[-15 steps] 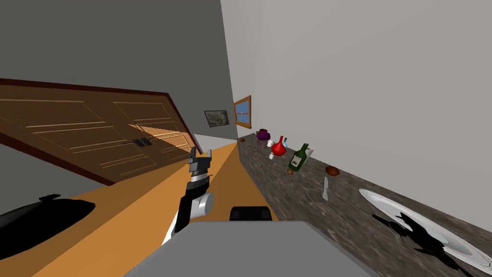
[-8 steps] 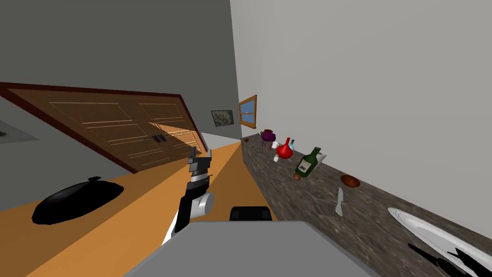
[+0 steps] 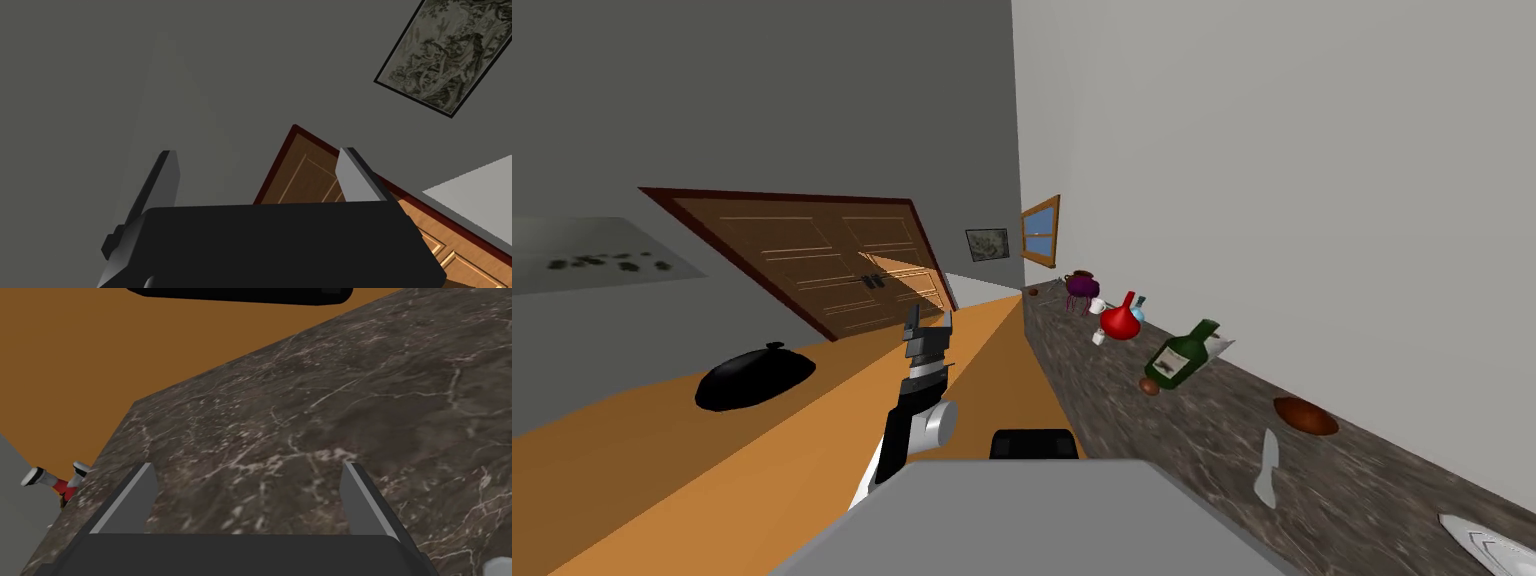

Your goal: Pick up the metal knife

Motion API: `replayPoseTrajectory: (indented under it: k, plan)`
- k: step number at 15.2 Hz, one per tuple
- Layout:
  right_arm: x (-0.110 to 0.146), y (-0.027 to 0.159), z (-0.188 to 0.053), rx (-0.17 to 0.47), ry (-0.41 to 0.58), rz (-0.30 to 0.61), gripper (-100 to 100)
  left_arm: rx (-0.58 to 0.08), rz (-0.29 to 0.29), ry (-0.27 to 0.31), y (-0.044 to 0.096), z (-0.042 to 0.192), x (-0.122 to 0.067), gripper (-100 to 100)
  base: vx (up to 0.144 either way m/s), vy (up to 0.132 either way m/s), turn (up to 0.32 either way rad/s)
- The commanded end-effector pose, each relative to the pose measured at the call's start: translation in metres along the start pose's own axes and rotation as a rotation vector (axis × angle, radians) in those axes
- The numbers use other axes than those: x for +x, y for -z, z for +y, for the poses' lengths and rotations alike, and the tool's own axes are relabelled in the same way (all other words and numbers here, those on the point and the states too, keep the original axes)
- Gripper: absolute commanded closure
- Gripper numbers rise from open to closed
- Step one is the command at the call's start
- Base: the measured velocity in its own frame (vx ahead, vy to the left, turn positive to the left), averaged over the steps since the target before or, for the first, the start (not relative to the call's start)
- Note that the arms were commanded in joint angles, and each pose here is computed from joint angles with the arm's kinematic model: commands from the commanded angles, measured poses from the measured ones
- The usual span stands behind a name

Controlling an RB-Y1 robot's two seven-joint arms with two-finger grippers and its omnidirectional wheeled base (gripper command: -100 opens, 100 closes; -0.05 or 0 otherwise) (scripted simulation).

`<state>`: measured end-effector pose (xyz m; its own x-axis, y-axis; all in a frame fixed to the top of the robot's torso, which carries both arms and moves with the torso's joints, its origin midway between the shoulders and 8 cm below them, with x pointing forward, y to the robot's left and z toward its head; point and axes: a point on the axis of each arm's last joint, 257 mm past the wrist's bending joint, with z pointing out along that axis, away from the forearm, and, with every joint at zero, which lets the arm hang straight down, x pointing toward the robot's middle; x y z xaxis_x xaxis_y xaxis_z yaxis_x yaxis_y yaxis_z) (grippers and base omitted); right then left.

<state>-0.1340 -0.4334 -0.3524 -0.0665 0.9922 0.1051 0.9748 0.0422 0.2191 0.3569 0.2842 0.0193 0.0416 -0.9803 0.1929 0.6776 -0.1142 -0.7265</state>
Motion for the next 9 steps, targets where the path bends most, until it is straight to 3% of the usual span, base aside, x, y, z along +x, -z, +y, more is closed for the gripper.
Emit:
replayPoseTrajectory:
  k: [1, 6, 9]
  plan:
    - [-0.017, 0.010, -0.014, 0.057, -0.013, -0.026, -100, 0.000, 0.000, 0.000, 0.000, 0.000, 0.000, 0, 0.026, -0.020, 0.243]
    - [-0.038, 0.020, -0.020, 0.119, 0.004, -0.049, -100, 0.000, 0.000, 0.000, 0.000, 0.000, 0.000, 0, 0.042, -0.039, 0.201]
    - [-0.069, 0.033, -0.029, 0.191, -0.004, -0.100, -100, 0.000, 0.000, 0.000, 0.000, 0.000, 0.000, 0, 0.040, -0.058, 0.254]
